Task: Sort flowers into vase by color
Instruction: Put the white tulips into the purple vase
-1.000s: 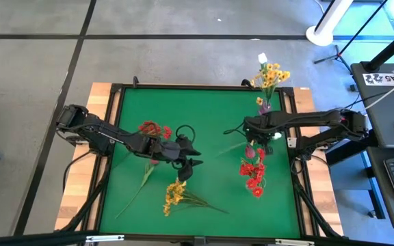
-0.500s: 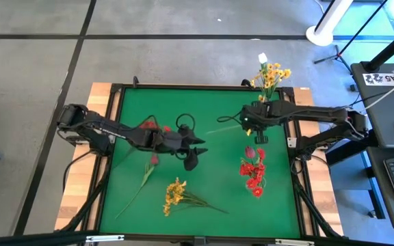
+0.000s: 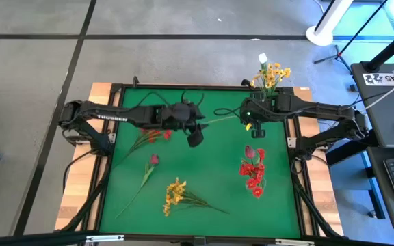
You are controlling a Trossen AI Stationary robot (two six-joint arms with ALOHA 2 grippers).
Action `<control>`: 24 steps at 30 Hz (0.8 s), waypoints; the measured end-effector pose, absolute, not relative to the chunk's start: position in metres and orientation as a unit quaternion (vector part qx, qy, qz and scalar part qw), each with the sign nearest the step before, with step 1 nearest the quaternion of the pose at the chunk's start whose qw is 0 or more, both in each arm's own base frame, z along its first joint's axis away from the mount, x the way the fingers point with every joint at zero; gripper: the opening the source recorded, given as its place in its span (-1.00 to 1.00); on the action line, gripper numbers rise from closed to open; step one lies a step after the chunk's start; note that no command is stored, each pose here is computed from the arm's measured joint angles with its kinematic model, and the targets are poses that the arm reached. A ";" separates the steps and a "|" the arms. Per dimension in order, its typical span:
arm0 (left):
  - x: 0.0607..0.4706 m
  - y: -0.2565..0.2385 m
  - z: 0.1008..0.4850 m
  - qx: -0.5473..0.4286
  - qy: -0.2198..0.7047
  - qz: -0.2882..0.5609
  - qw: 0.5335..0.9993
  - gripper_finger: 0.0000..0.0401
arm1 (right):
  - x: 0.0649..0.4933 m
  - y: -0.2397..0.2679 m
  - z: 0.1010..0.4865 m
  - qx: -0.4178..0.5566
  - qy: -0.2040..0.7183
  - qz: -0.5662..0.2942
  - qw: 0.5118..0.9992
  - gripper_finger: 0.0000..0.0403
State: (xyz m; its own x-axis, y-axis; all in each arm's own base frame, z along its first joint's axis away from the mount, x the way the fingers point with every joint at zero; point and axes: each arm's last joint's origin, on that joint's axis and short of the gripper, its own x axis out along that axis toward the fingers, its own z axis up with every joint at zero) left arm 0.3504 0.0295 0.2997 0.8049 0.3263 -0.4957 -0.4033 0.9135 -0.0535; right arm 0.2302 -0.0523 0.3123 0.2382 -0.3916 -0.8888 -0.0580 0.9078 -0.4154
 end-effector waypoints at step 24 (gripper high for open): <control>0.347 0.039 0.295 -0.193 0.305 -0.002 0.933 -0.06 | 0.240 -0.020 0.318 -0.265 0.569 -0.096 0.772 -1.00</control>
